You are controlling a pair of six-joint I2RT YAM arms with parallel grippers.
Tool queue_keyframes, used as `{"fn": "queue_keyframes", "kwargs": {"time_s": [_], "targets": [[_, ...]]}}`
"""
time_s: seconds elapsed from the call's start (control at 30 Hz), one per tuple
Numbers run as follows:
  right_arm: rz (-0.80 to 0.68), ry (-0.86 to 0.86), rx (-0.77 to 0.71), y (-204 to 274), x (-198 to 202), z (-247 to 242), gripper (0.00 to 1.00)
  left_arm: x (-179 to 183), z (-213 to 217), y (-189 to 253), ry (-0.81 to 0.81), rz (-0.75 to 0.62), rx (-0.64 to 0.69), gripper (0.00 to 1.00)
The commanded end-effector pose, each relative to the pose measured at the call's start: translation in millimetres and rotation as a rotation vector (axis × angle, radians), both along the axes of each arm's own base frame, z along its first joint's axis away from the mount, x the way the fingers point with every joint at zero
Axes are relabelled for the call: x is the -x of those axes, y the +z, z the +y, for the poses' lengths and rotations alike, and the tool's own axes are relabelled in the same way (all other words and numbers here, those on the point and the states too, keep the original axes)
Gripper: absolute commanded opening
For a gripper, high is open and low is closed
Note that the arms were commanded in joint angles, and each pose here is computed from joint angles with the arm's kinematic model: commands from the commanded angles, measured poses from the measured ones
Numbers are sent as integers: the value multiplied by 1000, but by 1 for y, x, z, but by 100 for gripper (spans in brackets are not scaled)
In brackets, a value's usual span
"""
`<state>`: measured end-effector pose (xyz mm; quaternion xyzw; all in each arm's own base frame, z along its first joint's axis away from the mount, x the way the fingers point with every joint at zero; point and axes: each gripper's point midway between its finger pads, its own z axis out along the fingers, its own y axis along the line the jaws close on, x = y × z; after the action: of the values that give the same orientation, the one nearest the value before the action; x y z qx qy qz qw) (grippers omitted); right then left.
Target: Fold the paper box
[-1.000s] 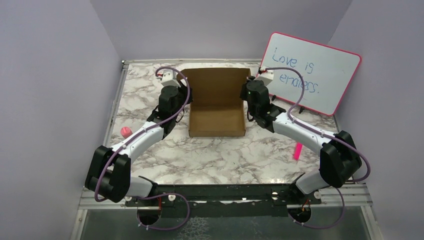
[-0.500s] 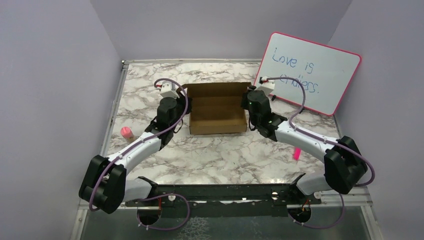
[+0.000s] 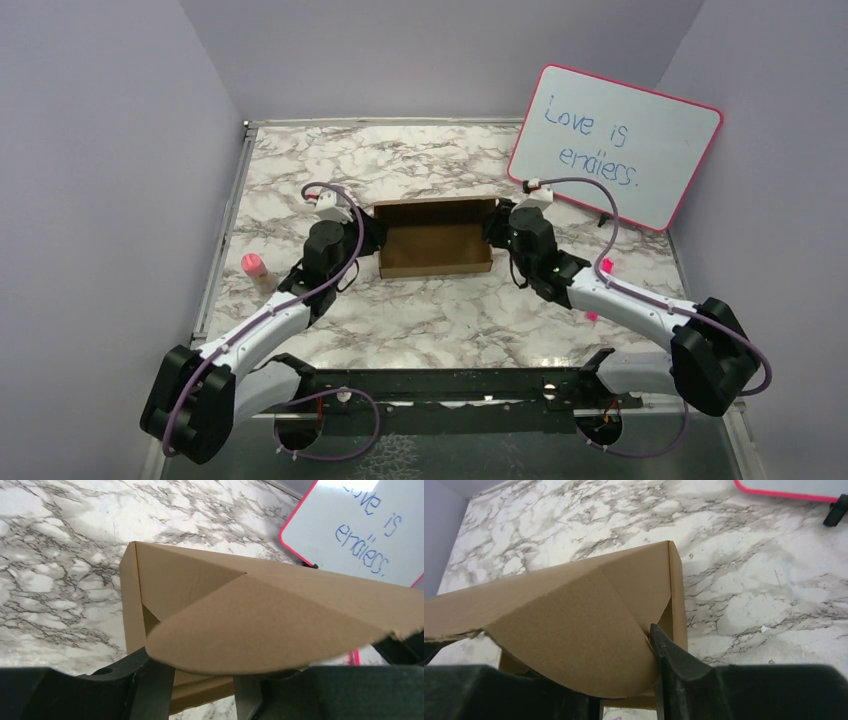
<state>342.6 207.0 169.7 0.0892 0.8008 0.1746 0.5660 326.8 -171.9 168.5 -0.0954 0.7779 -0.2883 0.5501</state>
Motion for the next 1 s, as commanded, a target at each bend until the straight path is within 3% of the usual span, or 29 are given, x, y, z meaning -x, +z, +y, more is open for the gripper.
{"fn": "queue_keyframes", "kwargs": {"time_s": [0.0, 0.17, 0.33, 0.57, 0.97], "targets": [[0, 113, -23, 4, 20, 10, 43, 23, -6, 3, -63, 8, 49, 47], [-10, 185, 40, 7, 38, 2, 54, 41, 2, 1, -75, 31, 26, 66], [-18, 211, 78, 13, 56, -12, 63, 63, 9, 5, -103, 26, 18, 98], [-37, 189, 129, 38, 67, -32, 72, 81, 39, 48, -10, -66, 21, 99], [-155, 120, 304, 133, 34, -41, 98, 33, 60, 134, 93, -124, -293, 99]]}}
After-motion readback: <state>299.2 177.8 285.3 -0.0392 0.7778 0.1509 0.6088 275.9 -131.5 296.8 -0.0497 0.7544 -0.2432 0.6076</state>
